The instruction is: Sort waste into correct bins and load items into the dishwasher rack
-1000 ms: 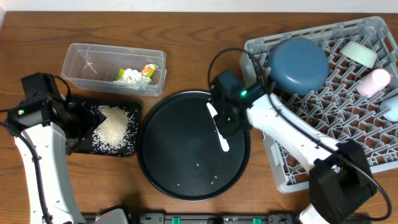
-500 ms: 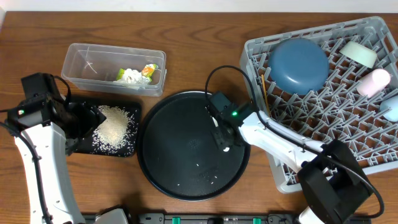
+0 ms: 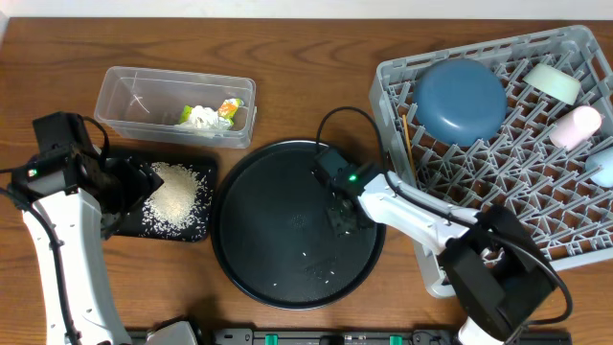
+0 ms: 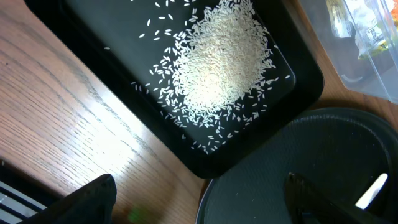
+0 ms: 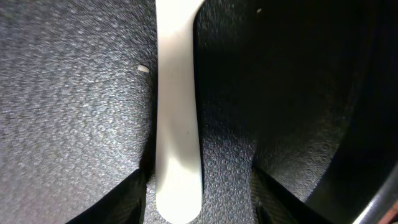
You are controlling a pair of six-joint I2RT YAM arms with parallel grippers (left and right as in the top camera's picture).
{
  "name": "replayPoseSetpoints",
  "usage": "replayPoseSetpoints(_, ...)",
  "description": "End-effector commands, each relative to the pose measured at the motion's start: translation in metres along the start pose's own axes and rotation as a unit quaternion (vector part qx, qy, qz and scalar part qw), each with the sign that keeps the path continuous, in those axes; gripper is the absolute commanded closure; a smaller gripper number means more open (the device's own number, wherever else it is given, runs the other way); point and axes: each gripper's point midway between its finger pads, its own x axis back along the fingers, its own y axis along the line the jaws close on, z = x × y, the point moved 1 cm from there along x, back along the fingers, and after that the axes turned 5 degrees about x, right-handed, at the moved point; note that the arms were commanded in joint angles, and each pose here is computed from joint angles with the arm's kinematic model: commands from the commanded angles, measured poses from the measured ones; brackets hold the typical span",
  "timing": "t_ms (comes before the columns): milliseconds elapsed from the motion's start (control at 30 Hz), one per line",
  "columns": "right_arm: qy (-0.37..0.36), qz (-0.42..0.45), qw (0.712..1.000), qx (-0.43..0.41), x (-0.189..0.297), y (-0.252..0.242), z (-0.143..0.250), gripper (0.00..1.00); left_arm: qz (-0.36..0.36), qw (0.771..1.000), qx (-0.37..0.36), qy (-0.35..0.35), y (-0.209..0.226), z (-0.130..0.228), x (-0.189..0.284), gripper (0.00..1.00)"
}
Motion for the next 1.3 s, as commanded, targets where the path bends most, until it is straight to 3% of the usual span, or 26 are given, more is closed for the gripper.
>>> replayPoseSetpoints(0,0.006,0.007,1.000,-0.003,-0.006,0.002,0.004,0.50,-0.010,1.000,0.000,0.003,0.004,0.000,-0.002,0.13)
replayPoseSetpoints(200,-0.002,0.004,1.000,-0.008,-0.006,0.005,0.000,0.56,-0.009,1.000,0.000,0.003,0.004,0.001,-0.002,0.13)
replayPoseSetpoints(533,-0.025,-0.004,1.000,-0.005,-0.006,0.011,-0.010,0.57,-0.010,1.000,0.000,0.002,0.004,0.000,-0.002,0.13)
replayPoseSetpoints(1267,-0.022,-0.004,1.000,0.013,-0.009,0.019,-0.007,0.77,-0.010,1.000,0.000,0.002,0.004,0.000,-0.002,0.13)
